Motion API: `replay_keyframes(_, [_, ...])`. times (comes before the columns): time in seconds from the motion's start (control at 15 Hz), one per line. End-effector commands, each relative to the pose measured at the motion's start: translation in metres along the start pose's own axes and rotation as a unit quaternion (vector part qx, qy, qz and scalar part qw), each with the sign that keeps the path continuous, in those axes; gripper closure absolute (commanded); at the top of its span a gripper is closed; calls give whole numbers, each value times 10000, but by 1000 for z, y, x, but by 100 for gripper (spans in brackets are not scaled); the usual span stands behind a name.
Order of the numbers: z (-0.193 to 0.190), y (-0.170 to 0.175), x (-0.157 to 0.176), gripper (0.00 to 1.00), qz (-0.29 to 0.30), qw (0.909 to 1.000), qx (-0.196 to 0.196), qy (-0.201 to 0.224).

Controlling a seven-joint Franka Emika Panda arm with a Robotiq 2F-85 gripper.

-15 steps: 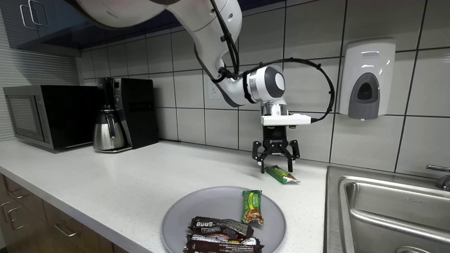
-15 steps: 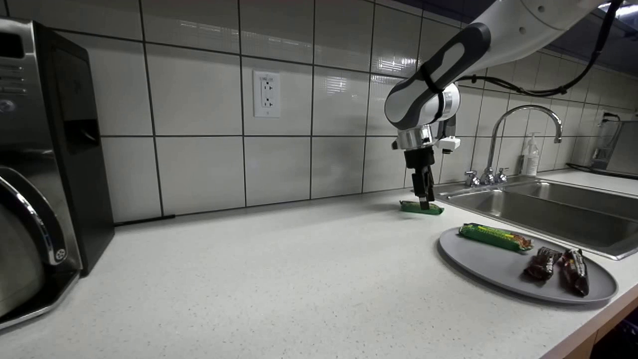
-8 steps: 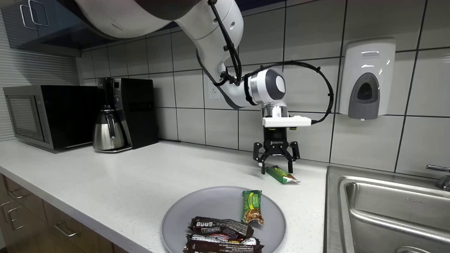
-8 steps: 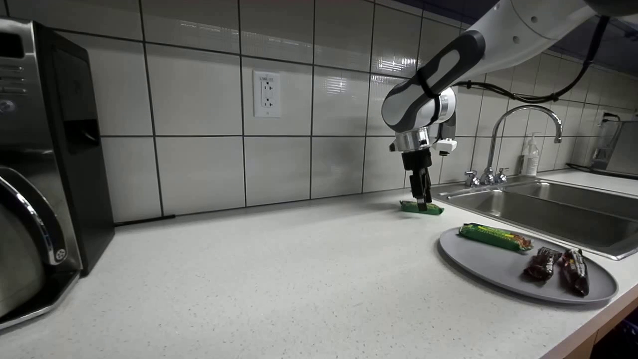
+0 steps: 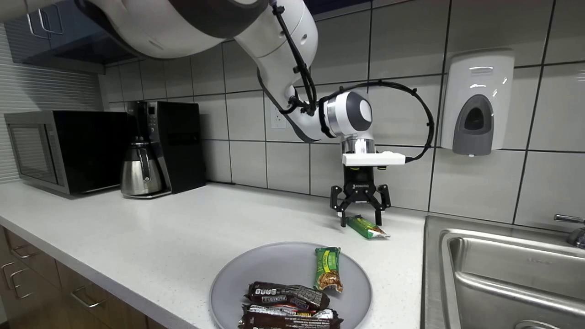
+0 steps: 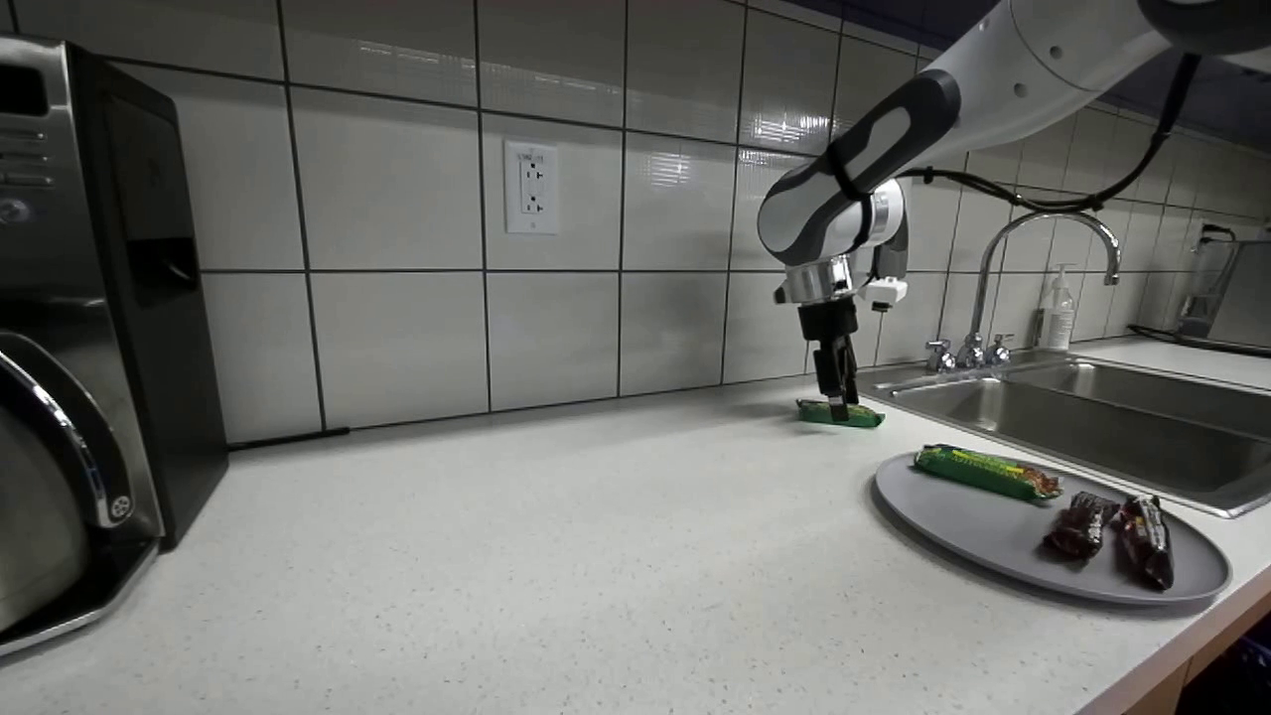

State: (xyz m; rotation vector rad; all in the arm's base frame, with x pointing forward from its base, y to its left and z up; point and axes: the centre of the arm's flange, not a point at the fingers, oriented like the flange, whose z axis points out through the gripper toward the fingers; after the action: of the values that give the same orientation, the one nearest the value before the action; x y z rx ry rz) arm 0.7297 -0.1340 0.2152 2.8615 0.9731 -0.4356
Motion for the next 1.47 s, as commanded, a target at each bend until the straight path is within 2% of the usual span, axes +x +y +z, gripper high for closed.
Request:
replay_keyframes(0.0, [-6, 11, 8, 0, -100, 9999, 90, -1])
replay_keyframes(0.67, [-2, 15, 13, 0, -72, 10000, 10, 10])
replay_keyframes(0.73, [-2, 15, 14, 25, -51, 10000, 24, 21])
replay_keyframes(0.87, [-3, 15, 14, 34, -51, 10000, 15, 27])
replay_keyframes(1.27, [-8, 13, 12, 82, -44, 10000, -41, 54])
replay_keyframes(1.4, [-10, 11, 10, 83, -45, 10000, -53, 62])
